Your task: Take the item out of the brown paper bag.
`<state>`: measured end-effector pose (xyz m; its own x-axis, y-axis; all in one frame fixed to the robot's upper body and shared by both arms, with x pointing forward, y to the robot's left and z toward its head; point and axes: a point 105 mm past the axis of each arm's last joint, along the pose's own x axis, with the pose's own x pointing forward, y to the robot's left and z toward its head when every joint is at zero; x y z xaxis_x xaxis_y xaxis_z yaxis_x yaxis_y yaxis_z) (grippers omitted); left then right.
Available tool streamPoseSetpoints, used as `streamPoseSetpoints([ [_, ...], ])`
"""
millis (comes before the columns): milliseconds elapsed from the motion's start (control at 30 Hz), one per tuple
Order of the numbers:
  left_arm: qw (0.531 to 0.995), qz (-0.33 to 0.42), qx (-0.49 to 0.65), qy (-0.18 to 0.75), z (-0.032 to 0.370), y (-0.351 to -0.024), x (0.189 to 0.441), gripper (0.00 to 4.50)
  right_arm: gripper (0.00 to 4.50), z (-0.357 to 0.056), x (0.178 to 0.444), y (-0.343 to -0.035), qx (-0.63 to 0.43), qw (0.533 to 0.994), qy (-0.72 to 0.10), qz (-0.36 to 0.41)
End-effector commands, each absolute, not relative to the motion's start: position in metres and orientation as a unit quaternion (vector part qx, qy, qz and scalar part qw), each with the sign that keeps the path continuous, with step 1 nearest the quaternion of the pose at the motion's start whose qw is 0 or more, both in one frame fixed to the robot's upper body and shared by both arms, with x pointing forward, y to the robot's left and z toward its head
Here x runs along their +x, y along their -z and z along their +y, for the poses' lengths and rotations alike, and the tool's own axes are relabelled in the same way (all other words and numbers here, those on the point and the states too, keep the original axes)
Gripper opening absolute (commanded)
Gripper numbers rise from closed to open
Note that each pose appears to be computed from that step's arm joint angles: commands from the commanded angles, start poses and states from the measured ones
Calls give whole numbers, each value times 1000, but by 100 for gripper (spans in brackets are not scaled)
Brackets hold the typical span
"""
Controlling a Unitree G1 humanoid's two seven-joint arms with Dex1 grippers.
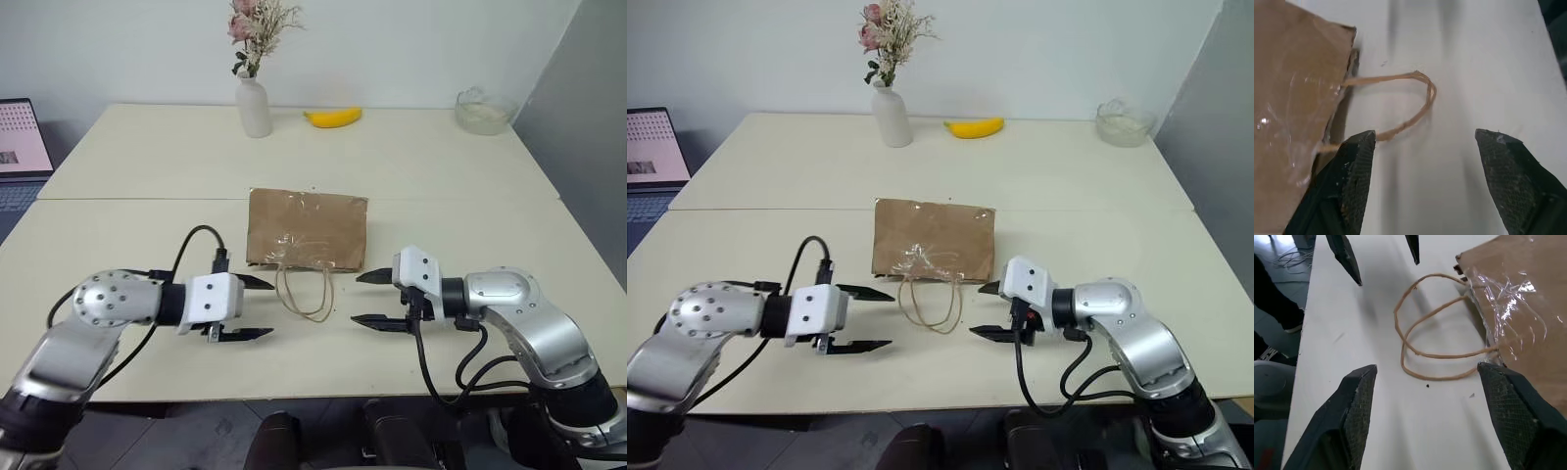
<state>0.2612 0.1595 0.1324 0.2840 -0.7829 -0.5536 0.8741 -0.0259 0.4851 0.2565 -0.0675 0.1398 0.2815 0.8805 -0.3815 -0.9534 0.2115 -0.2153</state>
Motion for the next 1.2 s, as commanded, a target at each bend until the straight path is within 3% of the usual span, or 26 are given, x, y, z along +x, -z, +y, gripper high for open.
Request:
streamPoseSetpoints([
  [33,670,39,414,615,146,-121,268,343,345,-65,250,-147,-208,779,-587,72],
  [200,662,10,407,629,126,-111,280,343,345,-63,245,-141,-204,781,-585,83],
  [300,663,-7,405,629,119,-112,286,285,350,-63,244,-139,-204,781,-584,87],
  [600,724,-1,321,611,122,-135,293,2,350,-42,238,-126,-181,765,-610,96],
  [767,756,-1,276,593,123,-152,295,2,350,-19,241,-111,-158,752,-630,109],
  [1067,781,-5,234,578,119,-168,295,2,350,23,273,-81,-143,778,-599,122],
  [1200,806,-21,213,552,120,-183,307,0,256,23,277,-64,-164,780,-588,138],
])
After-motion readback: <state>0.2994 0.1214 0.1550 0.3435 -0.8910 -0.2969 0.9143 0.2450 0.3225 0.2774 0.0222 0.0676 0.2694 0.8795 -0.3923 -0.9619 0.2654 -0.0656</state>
